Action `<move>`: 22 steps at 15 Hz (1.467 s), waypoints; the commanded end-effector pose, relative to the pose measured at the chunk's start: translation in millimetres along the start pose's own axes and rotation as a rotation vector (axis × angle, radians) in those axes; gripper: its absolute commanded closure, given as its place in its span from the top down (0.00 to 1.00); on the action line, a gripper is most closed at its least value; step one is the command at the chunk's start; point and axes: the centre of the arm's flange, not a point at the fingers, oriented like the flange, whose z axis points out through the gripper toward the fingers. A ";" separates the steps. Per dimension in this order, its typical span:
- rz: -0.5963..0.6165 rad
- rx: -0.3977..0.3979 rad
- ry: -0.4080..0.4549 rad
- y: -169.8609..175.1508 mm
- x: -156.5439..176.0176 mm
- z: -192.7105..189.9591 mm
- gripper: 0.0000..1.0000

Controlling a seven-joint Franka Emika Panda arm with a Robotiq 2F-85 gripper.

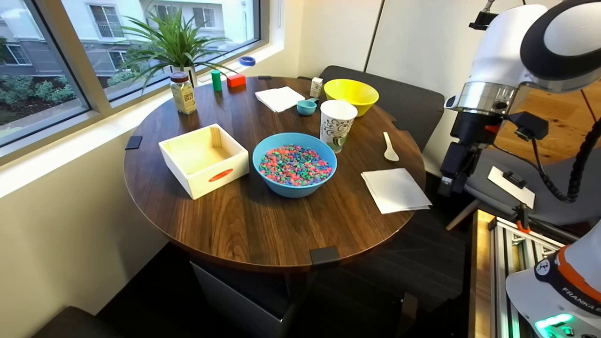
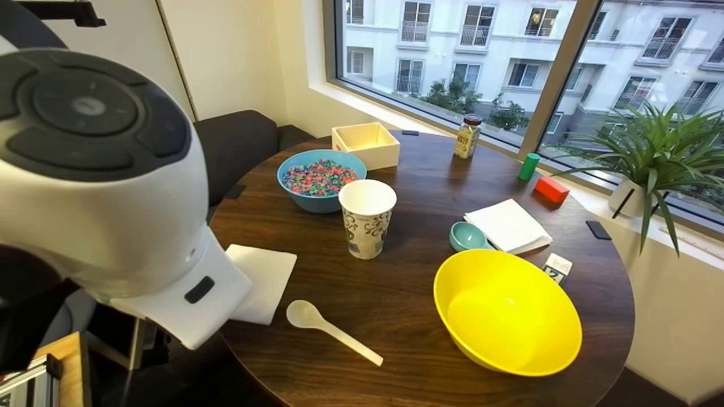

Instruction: Put the paper towels and the spoon on the cup

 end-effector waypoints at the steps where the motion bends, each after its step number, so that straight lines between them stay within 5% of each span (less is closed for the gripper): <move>1: -0.032 0.032 -0.028 11.7 0.6 31.9 1.00; 16: -0.149 0.181 0.054 19.5 25.6 56.9 1.00; 19: -0.150 0.196 0.052 20.9 26.7 59.2 0.84; 22: -0.147 0.202 0.047 23.0 26.8 60.5 0.56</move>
